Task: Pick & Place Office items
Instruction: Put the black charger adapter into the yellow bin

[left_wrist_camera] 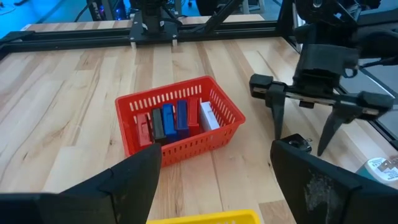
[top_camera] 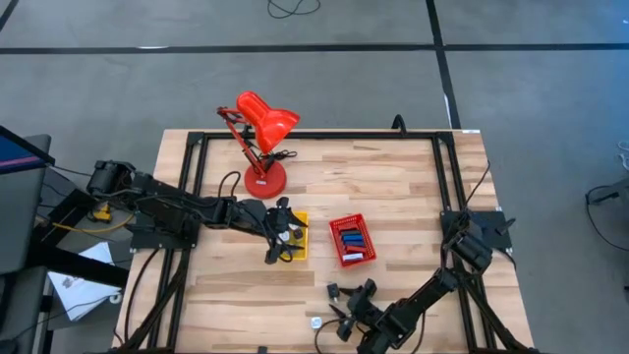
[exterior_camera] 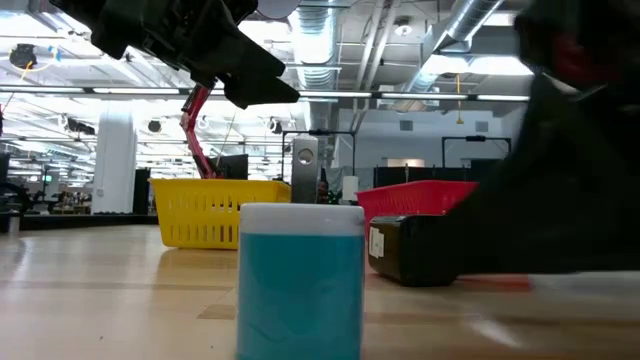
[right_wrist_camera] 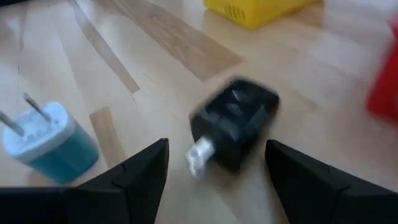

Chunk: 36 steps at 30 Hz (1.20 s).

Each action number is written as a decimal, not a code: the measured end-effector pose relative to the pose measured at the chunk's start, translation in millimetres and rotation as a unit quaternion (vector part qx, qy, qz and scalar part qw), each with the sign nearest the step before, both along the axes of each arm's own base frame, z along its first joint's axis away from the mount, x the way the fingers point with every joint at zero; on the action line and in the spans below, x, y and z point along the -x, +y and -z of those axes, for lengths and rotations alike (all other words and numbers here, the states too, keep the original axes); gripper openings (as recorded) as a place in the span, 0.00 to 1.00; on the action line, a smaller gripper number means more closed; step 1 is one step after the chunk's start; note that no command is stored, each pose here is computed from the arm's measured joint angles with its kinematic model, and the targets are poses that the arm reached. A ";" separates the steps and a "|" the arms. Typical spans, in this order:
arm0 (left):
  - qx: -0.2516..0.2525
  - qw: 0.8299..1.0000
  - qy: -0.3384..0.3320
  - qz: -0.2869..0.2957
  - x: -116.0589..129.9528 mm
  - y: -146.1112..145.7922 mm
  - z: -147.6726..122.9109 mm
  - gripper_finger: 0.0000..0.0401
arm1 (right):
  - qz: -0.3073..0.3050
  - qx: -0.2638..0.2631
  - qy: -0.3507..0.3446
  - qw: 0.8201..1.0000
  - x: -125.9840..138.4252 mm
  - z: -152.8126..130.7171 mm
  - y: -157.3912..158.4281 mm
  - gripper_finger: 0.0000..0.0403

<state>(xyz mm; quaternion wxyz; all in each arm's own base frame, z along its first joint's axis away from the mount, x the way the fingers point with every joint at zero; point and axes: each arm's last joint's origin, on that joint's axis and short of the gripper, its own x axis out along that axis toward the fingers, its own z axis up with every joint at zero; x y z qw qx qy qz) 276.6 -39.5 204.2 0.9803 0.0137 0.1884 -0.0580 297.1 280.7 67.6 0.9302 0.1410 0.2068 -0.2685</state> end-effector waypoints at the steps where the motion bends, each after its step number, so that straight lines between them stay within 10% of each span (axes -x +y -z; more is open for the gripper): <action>1: 0.000 1.000 0.000 0.000 0.0 0.0 0.0 0.74 | -0.007 0.012 0.006 1.000 -3.6 -2.1 -0.2 0.64; 29: 0.000 1.000 0.000 0.000 0.0 0.0 0.0 0.74 | -0.032 0.038 0.059 0.997 -17.6 -6.7 -8.9 0.64; 36: 0.000 1.000 0.000 0.000 0.0 0.0 0.0 0.74 | -0.030 0.035 0.057 0.997 -17.5 -7.1 -8.8 0.49</action>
